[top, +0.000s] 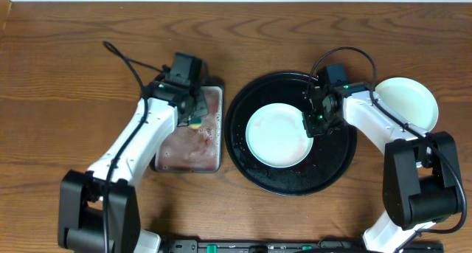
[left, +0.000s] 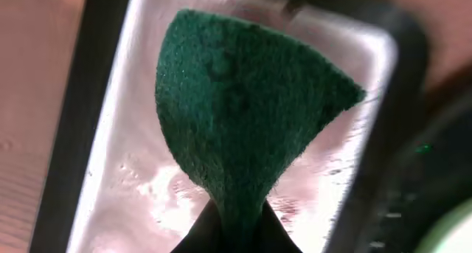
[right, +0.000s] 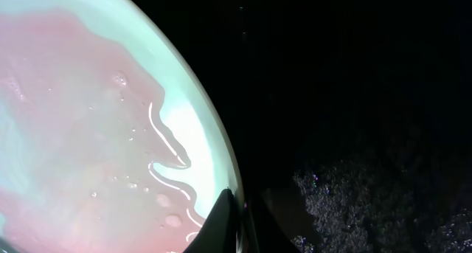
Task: Clean dirty plates on tray and stack at the side
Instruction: 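Return the sponge to the metal tray and release it with the left gripper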
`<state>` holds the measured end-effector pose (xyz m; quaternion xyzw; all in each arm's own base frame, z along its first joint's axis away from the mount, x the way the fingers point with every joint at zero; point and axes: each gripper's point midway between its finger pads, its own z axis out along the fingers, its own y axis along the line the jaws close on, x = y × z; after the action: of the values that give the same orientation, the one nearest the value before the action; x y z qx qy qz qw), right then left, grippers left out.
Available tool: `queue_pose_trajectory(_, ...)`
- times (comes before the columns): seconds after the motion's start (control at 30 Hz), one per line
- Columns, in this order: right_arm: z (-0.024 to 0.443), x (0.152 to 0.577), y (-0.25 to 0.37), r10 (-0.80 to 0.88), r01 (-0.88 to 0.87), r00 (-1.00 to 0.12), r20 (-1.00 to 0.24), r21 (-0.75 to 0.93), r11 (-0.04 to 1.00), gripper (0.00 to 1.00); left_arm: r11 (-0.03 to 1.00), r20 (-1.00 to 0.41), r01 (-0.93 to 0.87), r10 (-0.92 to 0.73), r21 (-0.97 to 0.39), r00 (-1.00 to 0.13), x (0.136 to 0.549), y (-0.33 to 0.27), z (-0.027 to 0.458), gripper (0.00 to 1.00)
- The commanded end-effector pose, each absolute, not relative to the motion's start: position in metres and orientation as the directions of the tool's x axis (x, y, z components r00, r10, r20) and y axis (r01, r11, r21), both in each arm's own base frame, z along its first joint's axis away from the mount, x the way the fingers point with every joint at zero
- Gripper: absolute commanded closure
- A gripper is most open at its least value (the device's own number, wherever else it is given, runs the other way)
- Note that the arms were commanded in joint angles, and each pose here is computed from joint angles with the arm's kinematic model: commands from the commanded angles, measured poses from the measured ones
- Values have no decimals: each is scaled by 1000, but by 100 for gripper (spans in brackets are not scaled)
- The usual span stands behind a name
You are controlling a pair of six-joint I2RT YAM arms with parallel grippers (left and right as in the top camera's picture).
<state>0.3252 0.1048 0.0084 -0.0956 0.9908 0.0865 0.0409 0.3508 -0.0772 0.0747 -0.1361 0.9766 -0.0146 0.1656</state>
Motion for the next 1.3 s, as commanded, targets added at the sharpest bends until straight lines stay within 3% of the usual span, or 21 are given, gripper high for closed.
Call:
queue_pose_trajectory(0.0,6,323,100,-196,-207,-977,-90,135,969,96,970,-243,-238,-241,-42,-940,334,-76,42,93)
queue_pose_trajectory(0.13,6,322,100,-195,-206,-977,-86,135,969,97,971,-206,-239,-238,-21,-949,327,-74,26,93)
queue_pose_trajectory(0.17,6,322,100,-195,-206,-977,-86,135,969,97,971,-202,-239,-238,-19,-950,327,-74,25,85)
queue_pose_trajectory(0.23,6,322,100,-195,-206,-977,-86,135,969,97,971,-201,-239,-238,-18,-950,327,-74,25,24)
queue_pose_trajectory(0.27,6,322,100,-195,-206,-977,-86,135,969,97,971,-201,-239,-238,-19,-950,327,-74,25,22)
queue_pose_trajectory(0.73,6,322,100,-195,-206,-977,-86,135,969,98,977,-279,-214,-205,1,-938,341,-69,33,20)
queue_pose_trajectory(1.03,6,322,100,-195,-205,-977,-86,135,969,99,975,-246,-220,-205,32,-947,341,-67,12,21)
queue_pose_trajectory(1.13,6,322,100,-192,-202,-978,-85,136,970,99,976,-247,-217,-207,16,-947,345,-71,8,36)
queue_pose_trajectory(1.2,6,322,100,-192,-202,-978,-84,136,970,99,976,-253,-217,-207,10,-945,346,-72,9,58)
queue_pose_trajectory(1.27,6,321,100,-192,-202,-978,-82,135,970,99,976,-253,-217,-207,10,-945,347,-71,9,71)
